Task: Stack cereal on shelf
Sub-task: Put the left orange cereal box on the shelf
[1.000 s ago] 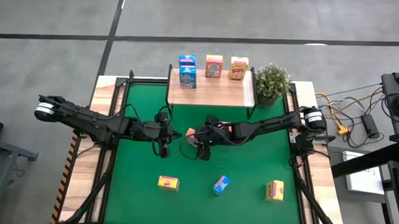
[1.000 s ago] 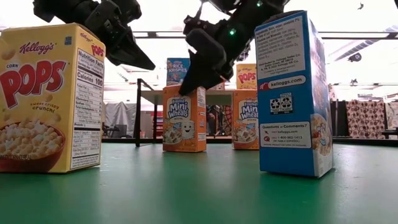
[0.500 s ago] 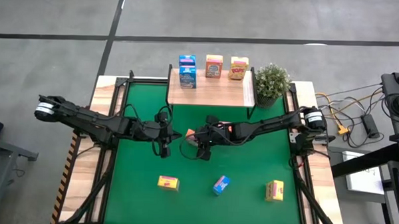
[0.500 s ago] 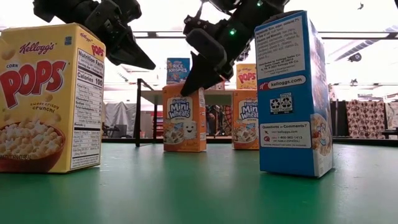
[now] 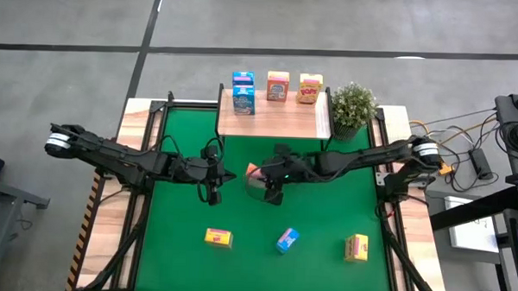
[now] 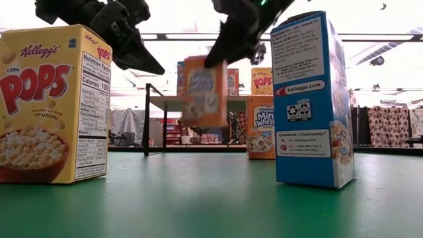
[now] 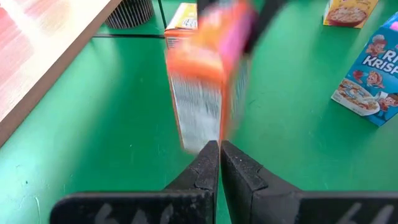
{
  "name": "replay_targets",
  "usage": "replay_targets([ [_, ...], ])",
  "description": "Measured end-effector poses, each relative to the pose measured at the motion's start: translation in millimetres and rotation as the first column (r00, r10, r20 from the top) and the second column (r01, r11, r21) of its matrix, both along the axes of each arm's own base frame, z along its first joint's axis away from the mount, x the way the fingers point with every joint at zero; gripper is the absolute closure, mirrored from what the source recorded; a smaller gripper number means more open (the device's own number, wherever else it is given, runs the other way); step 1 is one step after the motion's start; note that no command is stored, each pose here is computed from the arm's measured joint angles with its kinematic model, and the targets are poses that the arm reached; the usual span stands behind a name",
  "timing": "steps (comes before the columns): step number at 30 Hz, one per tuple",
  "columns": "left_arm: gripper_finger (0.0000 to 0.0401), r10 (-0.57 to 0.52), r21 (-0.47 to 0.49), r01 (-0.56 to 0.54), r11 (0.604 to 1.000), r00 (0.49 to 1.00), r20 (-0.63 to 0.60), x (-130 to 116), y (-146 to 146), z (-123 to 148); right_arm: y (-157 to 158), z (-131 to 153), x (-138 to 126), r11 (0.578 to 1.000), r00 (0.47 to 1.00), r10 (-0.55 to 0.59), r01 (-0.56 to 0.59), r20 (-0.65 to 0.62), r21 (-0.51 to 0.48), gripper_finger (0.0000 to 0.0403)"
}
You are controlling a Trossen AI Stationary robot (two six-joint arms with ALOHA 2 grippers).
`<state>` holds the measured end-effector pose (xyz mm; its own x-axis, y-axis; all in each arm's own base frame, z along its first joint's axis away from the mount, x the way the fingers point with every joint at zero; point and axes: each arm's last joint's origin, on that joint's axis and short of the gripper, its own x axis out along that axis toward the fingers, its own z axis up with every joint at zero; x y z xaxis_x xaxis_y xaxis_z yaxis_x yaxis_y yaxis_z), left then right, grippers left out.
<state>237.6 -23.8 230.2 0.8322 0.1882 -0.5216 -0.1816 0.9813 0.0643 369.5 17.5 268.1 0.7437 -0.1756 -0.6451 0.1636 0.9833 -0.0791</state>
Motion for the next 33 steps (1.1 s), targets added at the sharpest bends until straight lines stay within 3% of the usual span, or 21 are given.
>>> replay_targets([
  [9, 0.0401, 0.000, -0.002, 0.000, 1.000, 1.000, 0.017, 0.9, -0.1, 1.2, -29.8, 71.1, -43.6, 0.998, 0.996, -0.036, 0.041, 0.083, -0.055, 0.0262],
  [15, 0.0401, 0.000, -0.002, 0.000, 1.000, 1.000, 0.018, 1.0, -0.1, 1.3, -68.1, 96.9, -55.1, 0.979, 0.991, -0.053, 0.076, 0.123, -0.188, 0.0262],
  [18, 0.0401, 0.000, -0.002, 0.000, 1.000, 1.000, 0.017, 0.9, -0.1, 1.3, -89.6, 101.8, -57.2, 0.974, 0.994, -0.005, 0.030, 0.112, -0.223, 0.0262],
  [23, 0.0401, 0.000, -0.002, 0.000, 1.000, 1.000, 0.017, 0.9, -0.1, 1.3, -126.3, 96.2, -56.7, 0.982, 0.996, 0.025, -0.008, 0.090, -0.190, 0.0262],
  [33, 0.0401, 0.001, -0.002, -0.001, 1.000, 1.000, 0.017, 0.9, 0.0, 1.3, -169.8, 76.6, -57.0, 0.984, 0.998, -0.054, 0.059, 0.036, -0.170, 0.0262],
])
